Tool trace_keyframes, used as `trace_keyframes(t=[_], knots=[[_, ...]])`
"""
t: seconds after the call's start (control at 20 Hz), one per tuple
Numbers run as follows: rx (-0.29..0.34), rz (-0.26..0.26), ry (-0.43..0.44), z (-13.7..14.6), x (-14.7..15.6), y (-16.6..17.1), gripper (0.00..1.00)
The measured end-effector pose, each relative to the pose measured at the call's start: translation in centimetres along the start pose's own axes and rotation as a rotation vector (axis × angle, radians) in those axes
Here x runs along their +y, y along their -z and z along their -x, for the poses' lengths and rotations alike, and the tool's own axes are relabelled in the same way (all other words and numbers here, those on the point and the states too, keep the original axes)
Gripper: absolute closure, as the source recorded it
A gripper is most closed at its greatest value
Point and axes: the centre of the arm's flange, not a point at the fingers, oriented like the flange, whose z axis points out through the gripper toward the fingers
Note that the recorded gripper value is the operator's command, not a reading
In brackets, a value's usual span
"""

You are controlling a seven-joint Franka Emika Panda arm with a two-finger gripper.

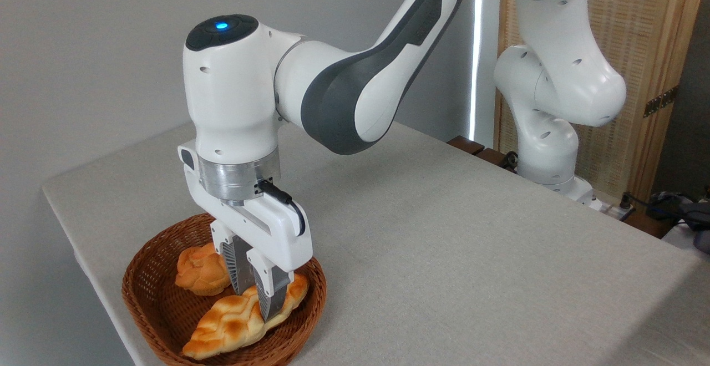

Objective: Put bread into the basket
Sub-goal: 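Lower the roll into the basket beside the bun and open the gripper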

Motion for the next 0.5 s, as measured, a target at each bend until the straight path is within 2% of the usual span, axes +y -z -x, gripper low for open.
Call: trace_keyframes(t=[0.15, 0.5], knots=[[0.0, 0.001, 0.024, -0.2, 0.2, 0.0, 0.0], [0.003, 0.007, 0.014, -1.2, 1.5, -0.1, 0.0]])
